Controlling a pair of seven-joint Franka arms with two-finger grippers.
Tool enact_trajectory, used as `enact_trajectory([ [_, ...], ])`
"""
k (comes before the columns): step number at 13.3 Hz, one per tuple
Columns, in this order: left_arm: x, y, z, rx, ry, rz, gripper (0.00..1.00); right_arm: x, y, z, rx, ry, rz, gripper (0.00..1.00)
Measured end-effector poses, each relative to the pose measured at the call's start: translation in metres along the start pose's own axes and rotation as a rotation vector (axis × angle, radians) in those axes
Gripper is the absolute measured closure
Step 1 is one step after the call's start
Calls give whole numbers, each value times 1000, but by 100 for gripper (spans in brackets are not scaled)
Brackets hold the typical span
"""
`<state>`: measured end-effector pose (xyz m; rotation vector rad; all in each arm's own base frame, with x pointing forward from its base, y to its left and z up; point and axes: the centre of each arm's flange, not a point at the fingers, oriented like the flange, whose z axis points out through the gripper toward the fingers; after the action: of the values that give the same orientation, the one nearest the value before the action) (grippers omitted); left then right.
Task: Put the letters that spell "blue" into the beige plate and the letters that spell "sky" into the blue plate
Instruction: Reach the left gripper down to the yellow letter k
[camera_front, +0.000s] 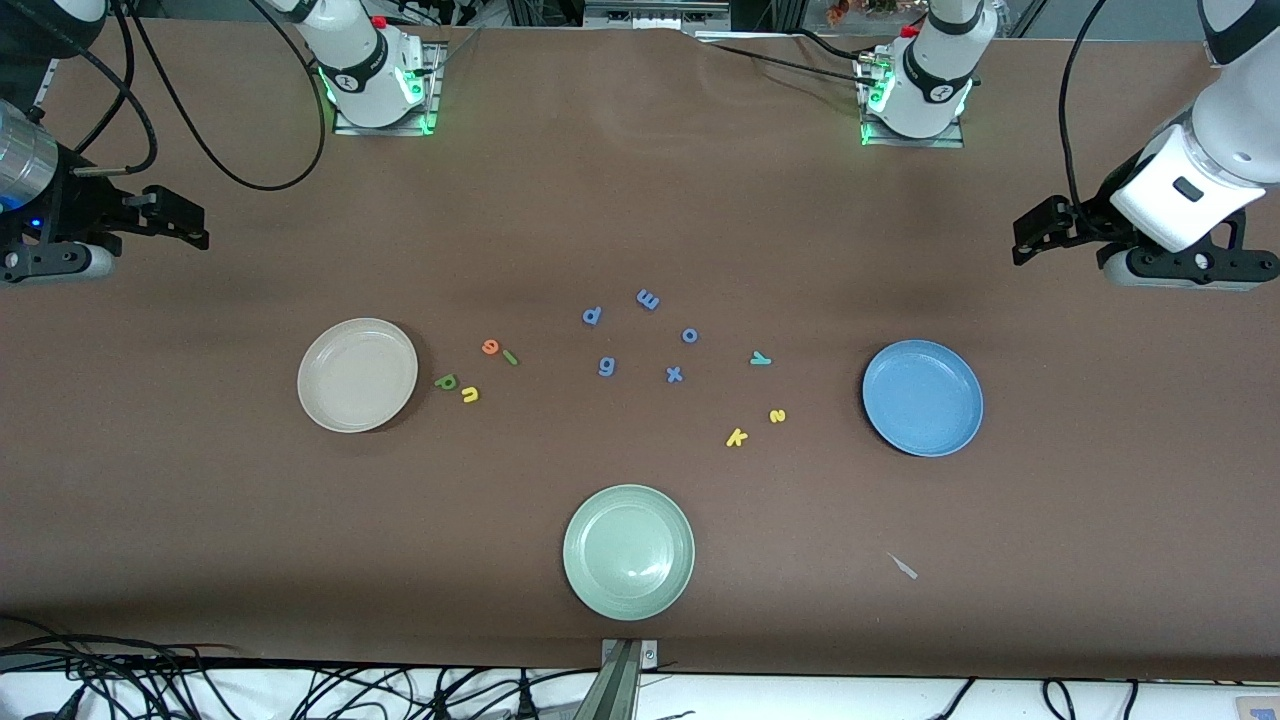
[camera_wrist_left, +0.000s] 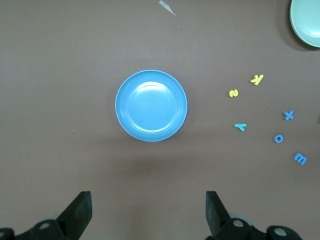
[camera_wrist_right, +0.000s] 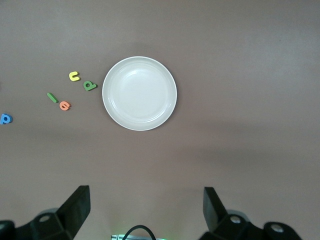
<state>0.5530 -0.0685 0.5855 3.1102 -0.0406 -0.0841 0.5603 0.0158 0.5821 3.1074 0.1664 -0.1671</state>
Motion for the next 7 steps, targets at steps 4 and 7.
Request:
enact_trajectory([
  [4, 3, 35, 16, 1, -27, 64, 0, 0, 0, 0, 0, 0, 0, 0],
  [7, 23, 56, 47, -6, -69, 101, 0, 0, 0, 0, 0, 0, 0, 0],
])
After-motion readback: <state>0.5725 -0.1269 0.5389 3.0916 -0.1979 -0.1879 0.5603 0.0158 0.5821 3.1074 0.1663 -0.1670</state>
